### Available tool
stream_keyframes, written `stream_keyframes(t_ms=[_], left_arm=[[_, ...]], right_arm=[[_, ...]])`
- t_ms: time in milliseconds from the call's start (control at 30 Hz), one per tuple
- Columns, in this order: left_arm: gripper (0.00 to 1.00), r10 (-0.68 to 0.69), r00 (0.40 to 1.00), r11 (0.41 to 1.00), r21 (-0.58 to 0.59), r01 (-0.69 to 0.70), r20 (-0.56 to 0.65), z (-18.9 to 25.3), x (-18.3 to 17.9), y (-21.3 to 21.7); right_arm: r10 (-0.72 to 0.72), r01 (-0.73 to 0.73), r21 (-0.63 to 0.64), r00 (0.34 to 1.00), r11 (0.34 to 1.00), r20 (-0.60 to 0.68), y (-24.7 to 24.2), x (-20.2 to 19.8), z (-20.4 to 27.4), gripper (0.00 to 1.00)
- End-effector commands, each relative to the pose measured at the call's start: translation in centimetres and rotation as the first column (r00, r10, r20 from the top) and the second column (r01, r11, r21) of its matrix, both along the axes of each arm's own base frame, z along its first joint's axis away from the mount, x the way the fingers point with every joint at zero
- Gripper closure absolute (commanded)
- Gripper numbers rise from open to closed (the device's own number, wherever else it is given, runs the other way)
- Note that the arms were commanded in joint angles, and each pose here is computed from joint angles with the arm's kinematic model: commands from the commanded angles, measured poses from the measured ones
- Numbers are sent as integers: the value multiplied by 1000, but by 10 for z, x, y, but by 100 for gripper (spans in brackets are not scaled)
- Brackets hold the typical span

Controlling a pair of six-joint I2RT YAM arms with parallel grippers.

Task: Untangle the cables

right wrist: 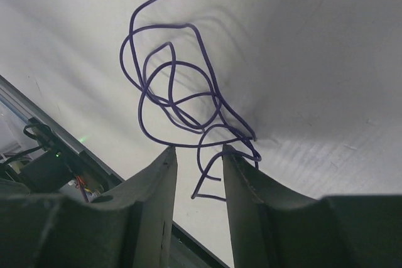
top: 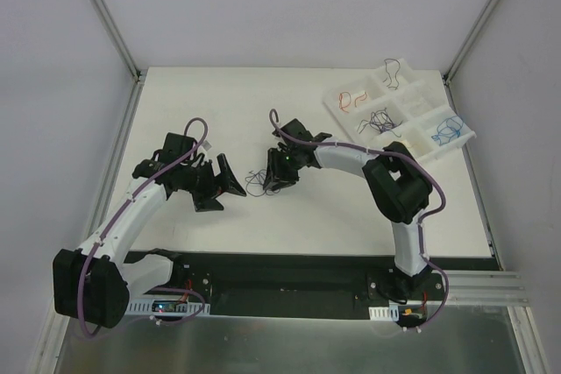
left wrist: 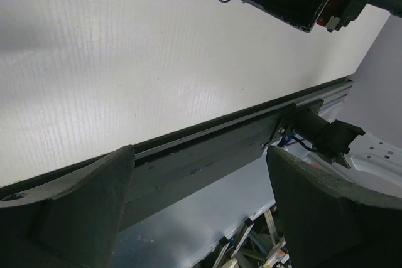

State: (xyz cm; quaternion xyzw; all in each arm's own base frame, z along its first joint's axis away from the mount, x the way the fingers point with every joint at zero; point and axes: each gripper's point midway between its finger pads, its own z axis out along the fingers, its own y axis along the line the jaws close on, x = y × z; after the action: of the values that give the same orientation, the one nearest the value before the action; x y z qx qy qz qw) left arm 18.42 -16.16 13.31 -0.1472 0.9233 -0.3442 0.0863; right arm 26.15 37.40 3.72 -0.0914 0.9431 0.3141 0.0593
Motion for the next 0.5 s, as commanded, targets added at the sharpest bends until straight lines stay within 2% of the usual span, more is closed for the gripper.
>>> stream_keyframes(t_ms=[0, 167, 300, 467], left_arm=[[15, 14, 1000, 1000, -6, -13, 9, 4, 2, 0], [16, 1, 999, 1000, 0, -1, 37, 11, 10, -1], [16, -45, 995, 999, 1, 45, 89, 20, 18, -3], [7, -127, 978, 991, -29, 134, 163, 38, 37, -13]], right_arm=[[7, -10, 57, 999, 998, 44, 16, 11, 17, 65], [57, -64, 108, 996, 992, 67, 11, 7, 47, 97], [127, -155, 231, 983, 960, 132, 2, 0, 104, 100], [186, -229, 381, 971, 895, 148, -8, -12, 163, 100]])
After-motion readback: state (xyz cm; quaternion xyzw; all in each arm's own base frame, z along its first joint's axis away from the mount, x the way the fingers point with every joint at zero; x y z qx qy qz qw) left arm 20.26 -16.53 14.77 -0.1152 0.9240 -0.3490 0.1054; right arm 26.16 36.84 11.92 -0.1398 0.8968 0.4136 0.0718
